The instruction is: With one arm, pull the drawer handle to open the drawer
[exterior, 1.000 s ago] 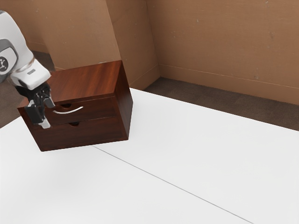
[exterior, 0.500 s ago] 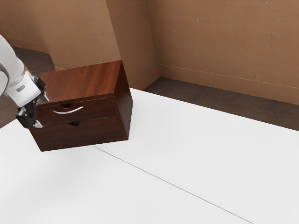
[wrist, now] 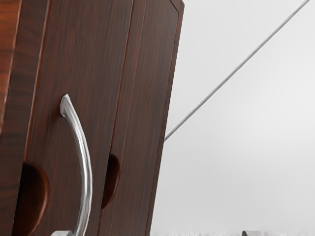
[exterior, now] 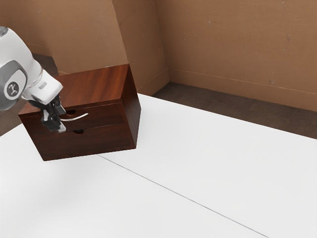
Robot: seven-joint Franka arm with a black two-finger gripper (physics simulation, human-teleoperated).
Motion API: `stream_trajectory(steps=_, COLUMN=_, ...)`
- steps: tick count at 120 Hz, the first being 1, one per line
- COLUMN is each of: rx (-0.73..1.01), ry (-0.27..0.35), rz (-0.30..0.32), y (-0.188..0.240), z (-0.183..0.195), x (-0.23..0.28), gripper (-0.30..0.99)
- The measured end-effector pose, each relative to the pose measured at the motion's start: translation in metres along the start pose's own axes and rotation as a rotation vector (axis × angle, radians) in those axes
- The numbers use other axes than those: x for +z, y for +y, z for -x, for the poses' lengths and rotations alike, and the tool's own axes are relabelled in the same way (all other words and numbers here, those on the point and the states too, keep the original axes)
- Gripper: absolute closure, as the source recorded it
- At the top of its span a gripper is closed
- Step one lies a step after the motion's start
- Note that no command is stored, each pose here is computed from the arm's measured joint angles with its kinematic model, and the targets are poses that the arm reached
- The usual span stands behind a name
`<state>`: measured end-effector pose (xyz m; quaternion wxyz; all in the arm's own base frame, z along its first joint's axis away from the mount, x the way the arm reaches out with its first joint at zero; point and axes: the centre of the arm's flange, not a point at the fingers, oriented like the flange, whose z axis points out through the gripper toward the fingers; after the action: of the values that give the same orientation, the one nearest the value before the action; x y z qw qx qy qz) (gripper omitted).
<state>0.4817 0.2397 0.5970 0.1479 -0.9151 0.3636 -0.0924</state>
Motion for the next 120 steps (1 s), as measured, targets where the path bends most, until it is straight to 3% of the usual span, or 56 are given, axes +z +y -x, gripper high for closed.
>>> stream_trajectory(steps=30, rx=0.018, ry=-0.087, rz=-0.024, y=-0.014, z=-0.002, x=0.024, gripper=0.40)
stream_trajectory(steps=51, rx=0.015, ry=-0.084, rz=-0.054, y=-0.022, z=-0.005, x=0.017, gripper=0.43)
stream_trajectory(steps=76, rx=0.011, ry=-0.096, rz=-0.033, y=-0.024, z=-0.008, x=0.036, gripper=0.45)
stream_trajectory(steps=120, rx=0.050, ry=-0.072, rz=0.000, y=0.018, z=-0.019, x=0.034, gripper=0.73)
